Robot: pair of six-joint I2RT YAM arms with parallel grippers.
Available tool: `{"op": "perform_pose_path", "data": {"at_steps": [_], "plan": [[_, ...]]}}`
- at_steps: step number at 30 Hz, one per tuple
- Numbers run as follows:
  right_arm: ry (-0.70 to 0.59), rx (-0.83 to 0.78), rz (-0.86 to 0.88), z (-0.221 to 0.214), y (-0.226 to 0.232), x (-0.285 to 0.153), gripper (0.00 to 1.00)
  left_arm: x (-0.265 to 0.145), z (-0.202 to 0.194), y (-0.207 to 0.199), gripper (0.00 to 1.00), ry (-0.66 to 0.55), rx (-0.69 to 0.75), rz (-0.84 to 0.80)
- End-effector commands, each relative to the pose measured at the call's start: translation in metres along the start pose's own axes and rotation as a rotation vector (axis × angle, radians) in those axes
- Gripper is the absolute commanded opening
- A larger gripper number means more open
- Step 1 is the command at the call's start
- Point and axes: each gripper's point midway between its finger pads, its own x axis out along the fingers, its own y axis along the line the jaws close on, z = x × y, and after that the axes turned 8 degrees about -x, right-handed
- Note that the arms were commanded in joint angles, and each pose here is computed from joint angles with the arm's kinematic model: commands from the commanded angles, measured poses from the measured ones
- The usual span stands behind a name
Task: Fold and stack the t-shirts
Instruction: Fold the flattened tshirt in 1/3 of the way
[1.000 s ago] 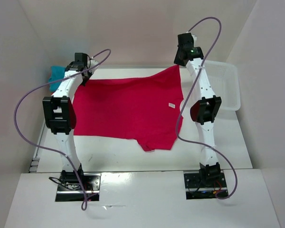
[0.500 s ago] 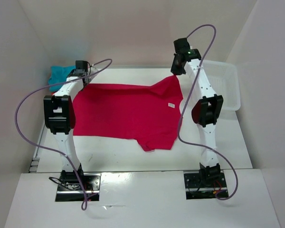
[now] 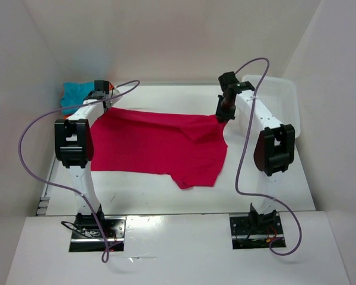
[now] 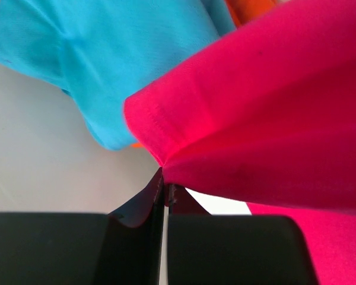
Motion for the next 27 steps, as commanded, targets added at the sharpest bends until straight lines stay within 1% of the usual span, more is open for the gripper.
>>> {"op": "perform_pose_path", "data": {"at_steps": [1,2,4,6,9,10,11,12,13,14,15,16,17,18,19,20,21,22,23,25,26,27], "plan": [[-0.060,-0.003,0.109,0.006,0.034,0.000,0.00,0.002,-0.018,-0.004,0.01,0.051,0.037,0.003],[-0.055,-0.001,0.112,0.002,0.038,0.002,0.00,0.004,-0.022,-0.006,0.01,0.061,0.053,0.007],[-0.009,-0.003,0.083,-0.013,0.031,0.016,0.00,0.007,-0.035,-0.016,0.02,0.091,0.078,-0.002],[0.002,0.006,0.069,-0.022,0.026,0.017,0.00,0.008,-0.038,-0.019,0.02,0.099,0.083,-0.009],[0.026,0.005,0.069,-0.038,0.021,0.016,0.00,0.009,-0.041,-0.022,0.06,0.105,0.078,-0.014],[0.049,0.004,0.100,-0.045,0.025,0.015,0.03,0.008,-0.042,-0.023,0.08,0.111,0.082,-0.019],[0.082,0.004,0.108,-0.057,0.025,0.021,0.16,0.008,-0.043,-0.022,0.21,0.117,0.083,-0.013],[0.082,0.004,0.123,-0.060,0.026,0.015,0.30,0.007,-0.046,-0.022,0.33,0.129,0.087,-0.011],[0.105,0.004,0.125,-0.069,0.024,0.014,0.42,0.004,-0.044,-0.019,0.46,0.122,0.073,-0.004],[0.136,0.016,0.112,-0.084,0.019,0.016,0.49,0.004,-0.051,-0.015,0.54,0.143,0.072,0.003],[0.142,0.028,0.109,-0.090,0.016,0.014,0.56,-0.003,-0.051,-0.009,0.67,0.146,0.055,0.017],[0.138,0.041,0.095,-0.101,0.009,0.006,0.63,-0.006,-0.055,-0.001,0.71,0.153,0.030,0.024],[0.131,0.059,0.081,-0.106,0.004,0.002,0.66,-0.007,-0.063,0.008,0.75,0.165,-0.006,0.021],[0.102,0.112,0.078,-0.103,0.001,0.000,0.71,-0.019,-0.064,0.018,0.78,0.169,-0.067,0.015],[0.097,0.134,0.079,-0.114,-0.003,-0.004,0.73,-0.023,-0.068,0.023,0.82,0.170,-0.109,0.001],[0.101,0.157,0.077,-0.119,-0.004,-0.002,0.73,-0.027,-0.074,0.022,0.84,0.175,-0.147,-0.025],[0.120,0.195,0.088,-0.125,-0.001,0.002,0.74,-0.033,-0.085,0.021,0.84,0.179,-0.217,-0.075],[0.140,0.208,0.096,-0.135,-0.001,0.009,0.74,-0.035,-0.095,0.014,0.85,0.199,-0.236,-0.109],[0.160,0.214,0.116,-0.142,0.005,0.012,0.74,-0.039,-0.102,0.004,0.85,0.216,-0.237,-0.141],[0.200,0.235,0.109,-0.161,0.002,0.024,0.74,-0.041,-0.126,-0.016,0.85,0.278,-0.242,-0.177],[0.216,0.249,0.099,-0.167,0.000,0.026,0.74,-0.043,-0.148,-0.035,0.85,0.321,-0.231,-0.215],[0.208,0.249,0.104,-0.168,-0.001,0.025,0.74,-0.044,-0.158,-0.042,0.85,0.336,-0.252,-0.238]]}}
